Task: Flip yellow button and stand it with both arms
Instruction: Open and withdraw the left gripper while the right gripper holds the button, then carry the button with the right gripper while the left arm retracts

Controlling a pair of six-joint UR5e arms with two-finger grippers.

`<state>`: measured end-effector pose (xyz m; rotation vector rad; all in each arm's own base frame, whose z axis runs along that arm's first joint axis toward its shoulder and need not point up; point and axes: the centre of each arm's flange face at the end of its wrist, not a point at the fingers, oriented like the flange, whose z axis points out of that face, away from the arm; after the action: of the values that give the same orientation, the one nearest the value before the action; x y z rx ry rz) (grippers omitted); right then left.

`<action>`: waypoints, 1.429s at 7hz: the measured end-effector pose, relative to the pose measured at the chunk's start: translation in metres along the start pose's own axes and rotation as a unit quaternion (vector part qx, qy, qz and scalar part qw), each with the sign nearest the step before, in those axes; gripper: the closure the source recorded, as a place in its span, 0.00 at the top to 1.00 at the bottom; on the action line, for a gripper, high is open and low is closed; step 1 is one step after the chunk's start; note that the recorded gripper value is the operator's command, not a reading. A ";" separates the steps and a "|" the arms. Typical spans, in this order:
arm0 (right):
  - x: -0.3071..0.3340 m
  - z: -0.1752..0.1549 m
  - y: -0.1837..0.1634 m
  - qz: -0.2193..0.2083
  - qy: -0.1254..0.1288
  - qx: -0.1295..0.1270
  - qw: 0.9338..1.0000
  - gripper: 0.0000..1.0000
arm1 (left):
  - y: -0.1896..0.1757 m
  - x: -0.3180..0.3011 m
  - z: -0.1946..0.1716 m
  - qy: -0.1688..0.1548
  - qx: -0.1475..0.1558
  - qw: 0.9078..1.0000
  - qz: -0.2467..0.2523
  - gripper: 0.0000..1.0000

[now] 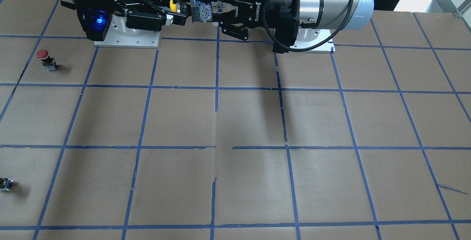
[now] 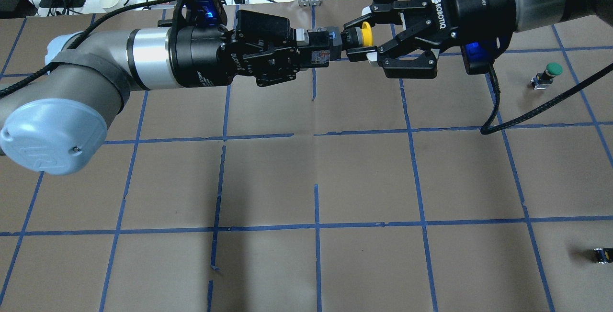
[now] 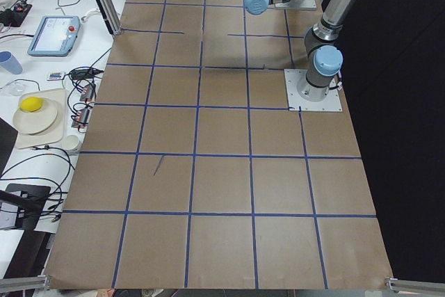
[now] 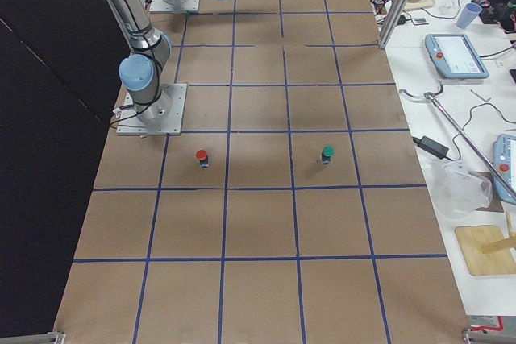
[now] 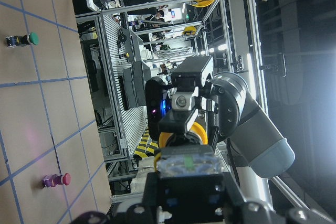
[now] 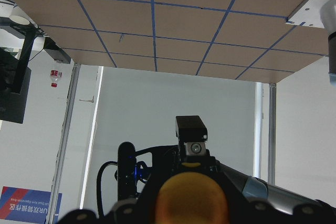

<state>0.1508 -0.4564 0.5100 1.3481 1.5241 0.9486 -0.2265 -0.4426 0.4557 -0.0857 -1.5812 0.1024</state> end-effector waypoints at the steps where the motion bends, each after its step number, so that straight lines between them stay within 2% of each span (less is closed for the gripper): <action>1: 0.000 -0.001 0.000 0.000 -0.001 0.000 1.000 0.23 | 0.001 0.000 0.000 -0.002 -0.001 1.000 -0.010 1.00; 3: -0.001 -0.002 -0.002 0.000 -0.002 0.002 1.000 0.23 | 0.000 0.001 -0.001 -0.004 -0.001 1.000 -0.020 1.00; 4: -0.002 -0.005 -0.004 -0.004 -0.001 0.011 1.000 0.23 | -0.003 0.004 -0.002 -0.005 0.001 1.000 -0.027 1.00; 5: -0.003 -0.014 -0.010 -0.013 -0.001 0.031 0.999 0.23 | -0.007 0.004 -0.005 -0.014 0.001 0.999 -0.031 1.00; 6: -0.006 -0.027 -0.017 -0.028 -0.001 0.060 0.998 0.23 | -0.013 0.000 -0.007 -0.047 -0.006 0.998 -0.030 1.00; 7: -0.007 -0.040 -0.024 -0.057 0.004 0.094 0.994 0.23 | -0.019 -0.009 -0.011 -0.103 -0.011 0.994 -0.026 1.00; 8: -0.006 -0.051 -0.030 -0.114 0.023 0.133 0.984 0.23 | -0.024 -0.021 -0.014 -0.167 -0.014 0.986 -0.011 1.00; 9: -0.004 -0.058 -0.037 -0.184 0.060 0.170 0.966 0.23 | -0.029 -0.034 -0.017 -0.241 -0.018 0.970 0.011 1.00; 10: 0.002 -0.066 -0.047 -0.267 0.121 0.210 0.933 0.22 | -0.033 -0.041 -0.015 -0.315 -0.027 0.948 0.034 1.00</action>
<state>0.0730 -0.4599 0.4878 1.0164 2.2297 0.4637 -0.2103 -0.4803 0.4189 -0.1617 -2.2221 0.1517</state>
